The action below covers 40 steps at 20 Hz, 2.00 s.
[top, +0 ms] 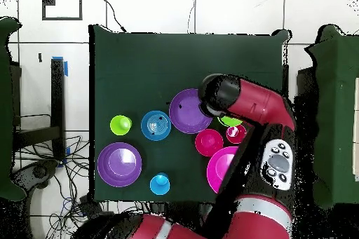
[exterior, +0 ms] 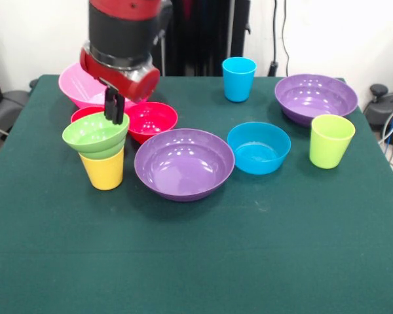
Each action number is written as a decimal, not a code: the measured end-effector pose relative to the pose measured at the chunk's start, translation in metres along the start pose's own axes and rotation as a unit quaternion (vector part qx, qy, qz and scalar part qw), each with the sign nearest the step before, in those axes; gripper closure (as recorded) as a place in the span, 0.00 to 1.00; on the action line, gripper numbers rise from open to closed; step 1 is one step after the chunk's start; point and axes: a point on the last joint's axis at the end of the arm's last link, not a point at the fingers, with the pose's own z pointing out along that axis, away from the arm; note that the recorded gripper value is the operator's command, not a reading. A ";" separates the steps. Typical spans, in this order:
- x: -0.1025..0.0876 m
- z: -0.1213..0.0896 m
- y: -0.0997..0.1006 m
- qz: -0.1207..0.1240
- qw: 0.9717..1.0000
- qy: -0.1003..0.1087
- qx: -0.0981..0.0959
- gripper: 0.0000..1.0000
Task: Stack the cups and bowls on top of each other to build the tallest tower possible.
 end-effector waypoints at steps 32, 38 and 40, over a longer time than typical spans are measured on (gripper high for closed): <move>0.021 0.013 -0.041 0.052 0.991 -0.007 -0.120 1.00; 0.036 0.026 -0.030 0.019 0.994 -0.004 -0.112 1.00; 0.045 0.033 -0.026 -0.001 0.995 -0.003 -0.102 1.00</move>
